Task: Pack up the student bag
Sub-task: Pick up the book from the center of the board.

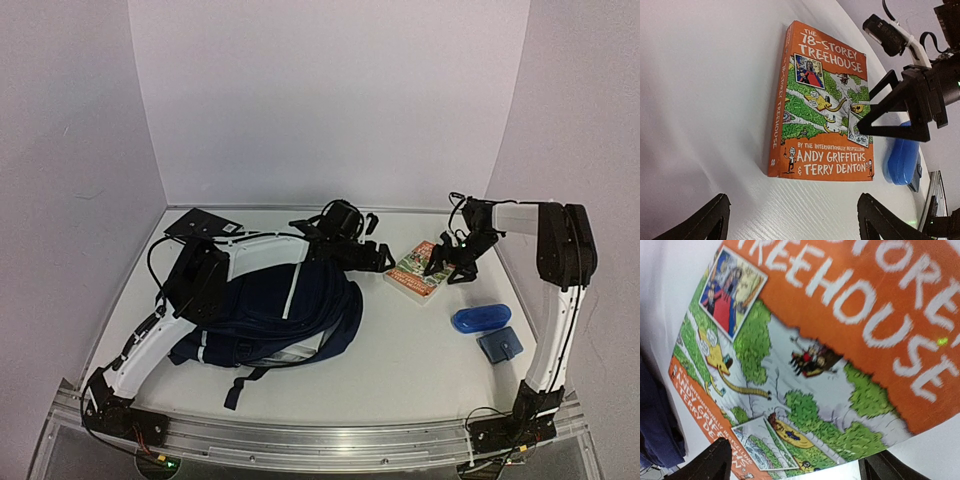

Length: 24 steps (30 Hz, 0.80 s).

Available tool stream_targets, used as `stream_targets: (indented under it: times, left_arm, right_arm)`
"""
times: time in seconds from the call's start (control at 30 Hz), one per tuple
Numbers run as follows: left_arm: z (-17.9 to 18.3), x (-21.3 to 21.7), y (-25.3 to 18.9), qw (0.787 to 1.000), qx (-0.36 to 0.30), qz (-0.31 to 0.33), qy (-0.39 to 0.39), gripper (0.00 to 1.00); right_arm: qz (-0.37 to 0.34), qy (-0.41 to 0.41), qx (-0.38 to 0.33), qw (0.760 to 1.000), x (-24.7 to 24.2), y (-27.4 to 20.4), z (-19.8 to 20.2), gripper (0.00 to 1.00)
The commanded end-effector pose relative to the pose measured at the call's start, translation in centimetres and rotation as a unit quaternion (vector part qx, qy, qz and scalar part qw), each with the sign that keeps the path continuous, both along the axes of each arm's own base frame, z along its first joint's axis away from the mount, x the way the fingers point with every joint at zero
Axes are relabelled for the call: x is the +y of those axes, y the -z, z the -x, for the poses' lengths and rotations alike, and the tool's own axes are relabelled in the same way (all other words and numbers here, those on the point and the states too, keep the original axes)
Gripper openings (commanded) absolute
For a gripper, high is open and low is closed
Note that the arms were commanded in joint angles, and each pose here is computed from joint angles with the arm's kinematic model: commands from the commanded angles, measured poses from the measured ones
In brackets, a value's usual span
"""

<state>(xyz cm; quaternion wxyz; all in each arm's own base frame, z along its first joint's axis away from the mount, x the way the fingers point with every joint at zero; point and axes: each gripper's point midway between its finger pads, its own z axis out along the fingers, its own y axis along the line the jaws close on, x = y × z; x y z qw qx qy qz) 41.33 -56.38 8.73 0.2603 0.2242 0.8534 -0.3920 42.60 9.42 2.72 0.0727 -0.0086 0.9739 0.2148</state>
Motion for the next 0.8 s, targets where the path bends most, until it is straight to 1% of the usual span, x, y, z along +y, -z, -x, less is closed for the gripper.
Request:
stream_targets:
  times: [0.0,0.1,0.17,0.27,0.33,0.47,0.57,0.77]
  left_arm:
    - [-0.5,-0.6,-2.0,0.999,-0.007,0.037,0.001,0.88]
    - [-0.6,-0.1,-2.0,0.999,-0.013,0.028,-0.006,0.88]
    - [-0.9,0.4,-1.5,1.0,-0.01,0.022,-0.015,0.88]
    - [-1.6,1.1,-0.7,0.999,0.012,0.025,-0.028,0.88]
    - [-1.8,1.3,0.0,0.999,0.03,0.029,-0.032,0.87]
    - [-1.6,1.2,1.2,0.998,0.05,0.033,-0.029,0.85]
    - [-1.3,0.8,2.0,0.997,0.067,0.037,-0.018,0.81]
    - [-0.6,0.8,2.9,0.996,0.083,0.038,-0.011,0.71]
  right_arm:
    - [0.034,0.024,-0.04,0.998,-1.0,0.4,-4.1,0.85]
    - [0.032,-0.008,-0.036,0.999,0.6,1.8,-4.3,0.8]
    - [0.042,-0.05,-0.045,0.997,2.1,2.2,-4.0,0.76]
    - [0.066,-0.122,-0.059,0.989,4.7,2.8,-2.9,0.72]
    - [0.064,-0.143,-0.057,0.986,5.9,3.1,-2.2,0.7]
    - [0.017,-0.138,-0.039,0.989,7.3,2.9,-1.1,0.67]
    - [-0.026,-0.125,-0.036,0.991,8.6,1.6,-1.0,0.63]
    - [-0.095,-0.087,-0.066,0.989,10.5,-4.6,-2.2,0.53]
